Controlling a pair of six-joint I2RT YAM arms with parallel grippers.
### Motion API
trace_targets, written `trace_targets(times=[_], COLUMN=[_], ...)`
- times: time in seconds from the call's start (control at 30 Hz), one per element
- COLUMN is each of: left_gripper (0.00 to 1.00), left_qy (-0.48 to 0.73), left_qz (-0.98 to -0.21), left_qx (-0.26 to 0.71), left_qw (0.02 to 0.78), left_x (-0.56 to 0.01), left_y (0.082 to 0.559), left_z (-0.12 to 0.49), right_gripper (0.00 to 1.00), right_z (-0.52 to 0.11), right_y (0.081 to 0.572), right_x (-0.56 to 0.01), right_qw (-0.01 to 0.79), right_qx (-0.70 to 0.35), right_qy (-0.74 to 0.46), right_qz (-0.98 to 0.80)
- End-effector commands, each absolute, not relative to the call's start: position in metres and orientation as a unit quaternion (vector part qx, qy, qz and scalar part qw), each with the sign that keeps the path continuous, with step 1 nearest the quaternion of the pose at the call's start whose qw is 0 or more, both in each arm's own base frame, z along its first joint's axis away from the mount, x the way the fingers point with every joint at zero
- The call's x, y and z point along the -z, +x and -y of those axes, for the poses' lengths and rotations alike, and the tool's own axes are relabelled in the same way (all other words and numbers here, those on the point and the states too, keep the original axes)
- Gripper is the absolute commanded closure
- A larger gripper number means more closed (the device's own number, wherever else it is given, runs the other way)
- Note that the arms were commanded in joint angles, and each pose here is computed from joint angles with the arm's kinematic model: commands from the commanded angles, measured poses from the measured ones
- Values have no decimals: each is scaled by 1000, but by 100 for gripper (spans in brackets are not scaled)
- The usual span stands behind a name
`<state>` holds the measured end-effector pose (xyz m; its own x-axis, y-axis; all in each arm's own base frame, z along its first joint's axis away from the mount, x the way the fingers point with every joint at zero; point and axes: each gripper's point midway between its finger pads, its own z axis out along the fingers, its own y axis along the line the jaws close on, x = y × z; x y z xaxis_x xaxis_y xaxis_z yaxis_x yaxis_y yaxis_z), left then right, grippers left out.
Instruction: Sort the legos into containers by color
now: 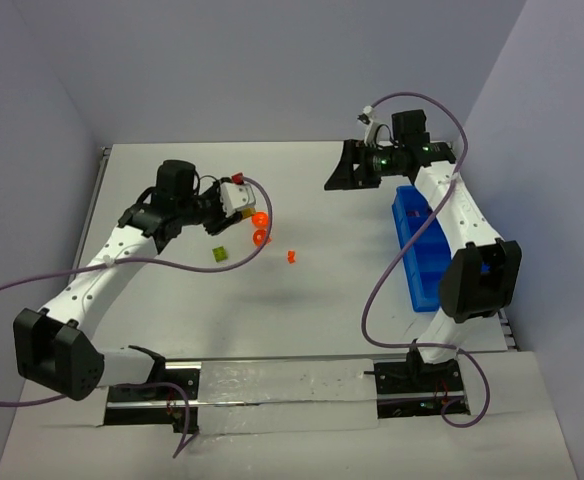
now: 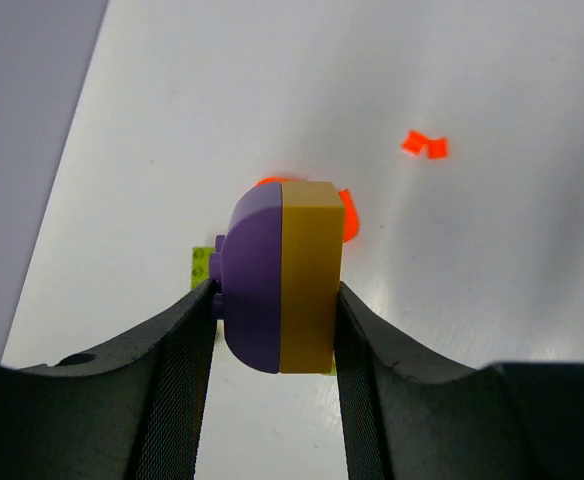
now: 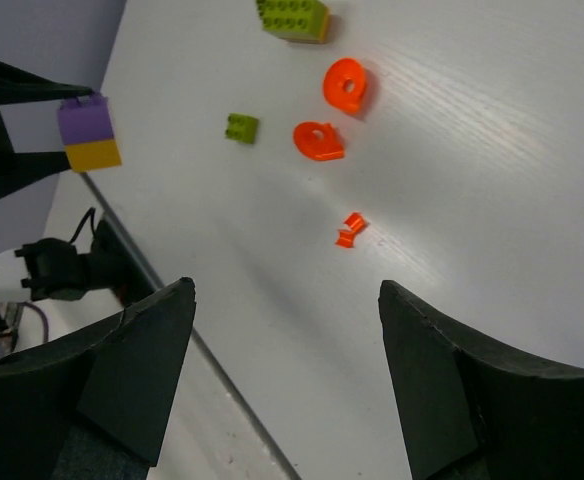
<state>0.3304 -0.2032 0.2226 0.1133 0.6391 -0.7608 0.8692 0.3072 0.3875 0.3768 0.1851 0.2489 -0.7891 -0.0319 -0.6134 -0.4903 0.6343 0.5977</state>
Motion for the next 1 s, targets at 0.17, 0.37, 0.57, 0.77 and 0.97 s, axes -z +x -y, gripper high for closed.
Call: trace_targets(times=[0.17,0.37,0.57,0.77,0.97], left_gripper=[100,100,100,100,100], left_qy=[721,739,733,736,735], left_qz=[-518,-497,-500,-498,-496], left_qx=[159,145,153,153,152], left_qw=[432,431,435,432,437], left_x=[-221,-218,-220,-216,-219], left_y=[259,247,250,250,251], left_z=[224,233,246,251,255], right_gripper=[19,20,20,19,20], right_z=[-256,-294,-316,-330,-341], right_y=[325,299,281,263,254], right_x=[-260,-246,-237,-234,-224], right_qw=[230,182,147,122,89], right_qx=[-448,-466,-485,-500,-514], right_qy=[-208,-227,-235,-257,-262], right_qz=[-839,-835,-829,-818,-812])
